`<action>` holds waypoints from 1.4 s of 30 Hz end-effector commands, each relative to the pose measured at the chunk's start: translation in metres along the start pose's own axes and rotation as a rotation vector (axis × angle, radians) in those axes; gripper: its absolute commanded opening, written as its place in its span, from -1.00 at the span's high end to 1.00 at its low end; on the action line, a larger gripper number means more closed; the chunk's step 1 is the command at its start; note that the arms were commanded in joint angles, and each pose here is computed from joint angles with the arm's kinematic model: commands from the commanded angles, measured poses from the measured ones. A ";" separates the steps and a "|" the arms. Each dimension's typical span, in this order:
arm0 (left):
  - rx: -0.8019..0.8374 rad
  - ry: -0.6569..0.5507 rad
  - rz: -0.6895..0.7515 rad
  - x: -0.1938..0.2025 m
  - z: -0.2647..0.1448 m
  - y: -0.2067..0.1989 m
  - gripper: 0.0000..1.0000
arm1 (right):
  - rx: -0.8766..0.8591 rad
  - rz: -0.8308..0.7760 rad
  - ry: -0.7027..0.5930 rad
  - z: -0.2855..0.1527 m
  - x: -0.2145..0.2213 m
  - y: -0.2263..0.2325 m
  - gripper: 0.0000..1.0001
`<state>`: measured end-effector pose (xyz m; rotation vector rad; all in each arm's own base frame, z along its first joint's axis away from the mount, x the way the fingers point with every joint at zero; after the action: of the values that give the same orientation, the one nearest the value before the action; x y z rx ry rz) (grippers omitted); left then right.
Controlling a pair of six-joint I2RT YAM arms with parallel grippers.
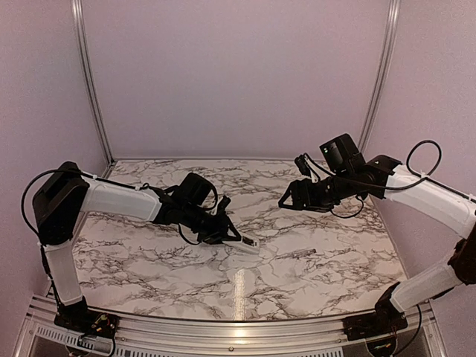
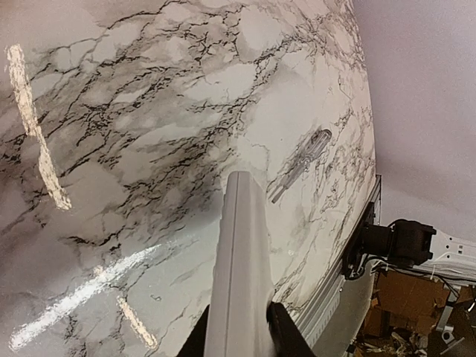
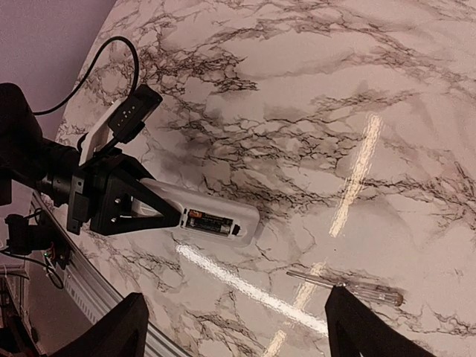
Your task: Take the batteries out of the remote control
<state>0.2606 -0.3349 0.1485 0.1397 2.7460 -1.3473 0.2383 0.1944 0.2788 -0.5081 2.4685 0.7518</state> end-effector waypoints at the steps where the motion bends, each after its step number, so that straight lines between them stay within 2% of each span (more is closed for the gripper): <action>1: -0.032 0.024 -0.036 -0.004 0.004 0.010 1.00 | 0.011 -0.016 -0.005 -0.007 0.001 0.003 -0.62; 5: -0.067 0.037 -0.059 -0.004 0.006 0.020 0.97 | 0.012 -0.017 -0.003 -0.006 0.001 0.003 -0.62; 9: -0.093 0.043 -0.080 -0.002 0.006 0.027 0.81 | 0.013 -0.017 0.000 -0.005 0.001 0.003 -0.62; 15: -0.123 0.027 -0.102 -0.001 0.002 0.035 0.31 | 0.016 -0.018 0.005 -0.004 0.002 0.002 -0.62; 17: -0.131 0.022 -0.104 0.000 0.000 0.037 0.05 | 0.017 -0.018 0.004 -0.005 0.002 0.002 -0.62; 19: -0.143 0.019 -0.107 0.000 -0.001 0.039 -0.07 | 0.017 -0.018 0.004 -0.005 0.002 0.002 -0.62; 27: -0.174 0.007 -0.098 -0.003 -0.005 0.042 -0.27 | 0.016 -0.017 0.005 -0.004 0.001 0.002 -0.62; 35: -0.241 -0.018 -0.070 -0.005 -0.013 0.043 -0.60 | 0.021 -0.013 0.014 -0.002 0.003 0.001 -0.62; 42: -0.309 -0.048 -0.014 -0.009 -0.023 0.036 -0.78 | 0.027 -0.016 0.014 -0.002 0.004 0.000 -0.62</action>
<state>0.2698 -0.3016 0.1189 0.0277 2.9029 -1.0005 0.2378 0.1935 0.2778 -0.5092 2.4762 0.7400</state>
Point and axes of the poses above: each gripper's point midway between its finger pads, its own z axis out along the fingers, its own y axis along the line the jaws close on, x = y × z, the point moved 10 cm from there along -z, back along the fingers, and after that the axes turned 7 degrees about -z, right-handed, at the moved point
